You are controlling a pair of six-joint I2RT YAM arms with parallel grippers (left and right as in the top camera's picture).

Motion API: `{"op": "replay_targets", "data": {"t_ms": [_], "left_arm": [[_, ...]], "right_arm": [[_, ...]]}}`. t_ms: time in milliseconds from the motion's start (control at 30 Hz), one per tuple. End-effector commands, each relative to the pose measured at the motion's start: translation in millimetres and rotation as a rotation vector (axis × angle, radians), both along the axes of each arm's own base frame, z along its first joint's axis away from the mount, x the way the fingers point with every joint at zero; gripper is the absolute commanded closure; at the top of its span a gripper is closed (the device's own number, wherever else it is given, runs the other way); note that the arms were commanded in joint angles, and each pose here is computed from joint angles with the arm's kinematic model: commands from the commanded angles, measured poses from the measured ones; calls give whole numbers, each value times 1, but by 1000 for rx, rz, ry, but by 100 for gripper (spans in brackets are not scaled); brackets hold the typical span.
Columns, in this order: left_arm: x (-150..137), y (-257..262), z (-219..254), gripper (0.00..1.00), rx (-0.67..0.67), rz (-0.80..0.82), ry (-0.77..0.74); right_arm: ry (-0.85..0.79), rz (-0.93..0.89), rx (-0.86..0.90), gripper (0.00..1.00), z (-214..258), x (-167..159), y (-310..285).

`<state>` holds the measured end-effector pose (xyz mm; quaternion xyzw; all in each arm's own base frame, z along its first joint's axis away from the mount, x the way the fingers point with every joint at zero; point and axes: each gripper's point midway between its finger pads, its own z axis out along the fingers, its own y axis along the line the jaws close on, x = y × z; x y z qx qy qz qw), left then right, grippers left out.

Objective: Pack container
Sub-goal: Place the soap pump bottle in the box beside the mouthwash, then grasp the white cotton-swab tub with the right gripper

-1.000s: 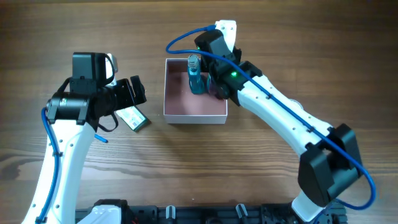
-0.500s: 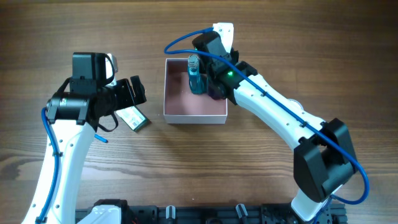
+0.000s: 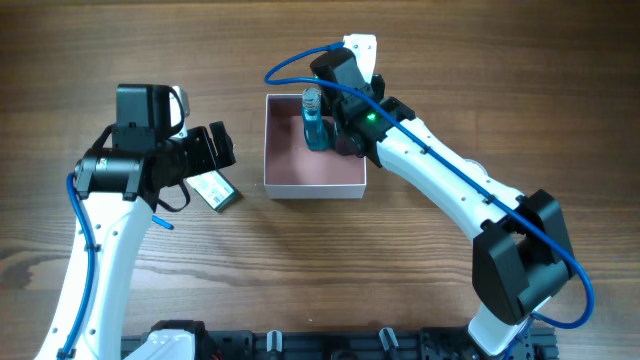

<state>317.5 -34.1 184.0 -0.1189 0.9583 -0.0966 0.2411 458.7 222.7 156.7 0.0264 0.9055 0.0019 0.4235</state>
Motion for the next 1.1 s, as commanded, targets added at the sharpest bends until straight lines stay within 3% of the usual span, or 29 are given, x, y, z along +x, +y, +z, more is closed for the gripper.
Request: {"op": "replay_targets", "data": {"t_ms": [0, 267, 467, 567, 700, 800, 1067], "left_arm": [[3, -4, 6, 0, -17, 0, -11], [3, -4, 6, 0, -17, 0, -11], [3, -4, 6, 0, -17, 0, -11], [3, -4, 6, 0, -17, 0, -11], [3, -4, 6, 0, -18, 0, -11], [3, -4, 5, 0, -18, 0, -11], [3, -4, 5, 0, -18, 0, -10]], "right_arm": [[-21, 3, 9, 45, 12, 5, 1], [-74, 87, 0, 45, 76, -19, -11], [-5, -157, 127, 43, 131, -65, -107], [193, -287, 269, 36, 113, -100, -158], [471, -454, 297, 1, 70, -144, -212], [575, -485, 281, 1, 46, -157, -230], [715, -486, 264, 0, -6, -156, -229]]}}
